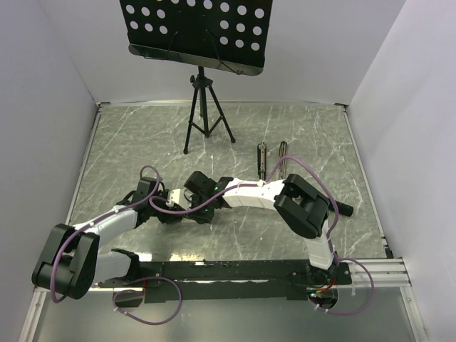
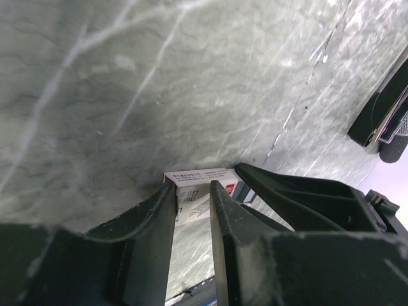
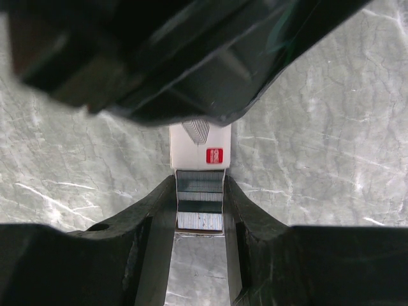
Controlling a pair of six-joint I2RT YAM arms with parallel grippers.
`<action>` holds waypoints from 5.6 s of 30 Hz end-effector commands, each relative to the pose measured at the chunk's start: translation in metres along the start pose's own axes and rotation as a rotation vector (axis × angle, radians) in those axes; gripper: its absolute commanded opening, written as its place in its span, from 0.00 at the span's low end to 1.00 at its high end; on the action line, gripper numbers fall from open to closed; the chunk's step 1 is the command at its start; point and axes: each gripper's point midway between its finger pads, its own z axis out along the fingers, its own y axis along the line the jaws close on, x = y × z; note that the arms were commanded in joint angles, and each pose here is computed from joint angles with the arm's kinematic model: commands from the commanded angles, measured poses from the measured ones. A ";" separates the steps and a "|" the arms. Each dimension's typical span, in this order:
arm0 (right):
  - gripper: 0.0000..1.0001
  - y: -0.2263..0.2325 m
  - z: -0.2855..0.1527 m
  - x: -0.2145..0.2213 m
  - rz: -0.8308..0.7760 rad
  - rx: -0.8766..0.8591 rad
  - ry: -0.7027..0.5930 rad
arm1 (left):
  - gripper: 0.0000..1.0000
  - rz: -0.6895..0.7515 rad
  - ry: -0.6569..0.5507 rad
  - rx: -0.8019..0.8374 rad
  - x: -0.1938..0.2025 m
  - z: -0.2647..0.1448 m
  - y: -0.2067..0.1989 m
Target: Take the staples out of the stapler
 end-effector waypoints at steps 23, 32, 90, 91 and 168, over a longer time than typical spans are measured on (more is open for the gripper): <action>0.59 0.018 -0.065 -0.027 0.215 0.019 -0.273 | 0.36 0.025 -0.018 0.006 0.001 -0.008 -0.009; 0.30 0.008 -0.061 -0.001 0.740 -0.004 -0.188 | 0.36 0.042 -0.044 -0.022 -0.003 -0.011 -0.006; 1.00 -0.024 -0.133 0.051 1.002 0.590 -0.361 | 0.86 0.297 -0.060 -0.209 0.006 -0.024 -0.016; 1.00 -0.025 -0.135 0.051 1.002 0.592 -0.371 | 0.87 0.313 -0.050 -0.202 0.009 -0.023 -0.019; 1.00 -0.018 -0.147 0.082 1.047 0.593 -0.456 | 0.40 0.554 -0.041 -0.585 0.046 0.001 -0.010</action>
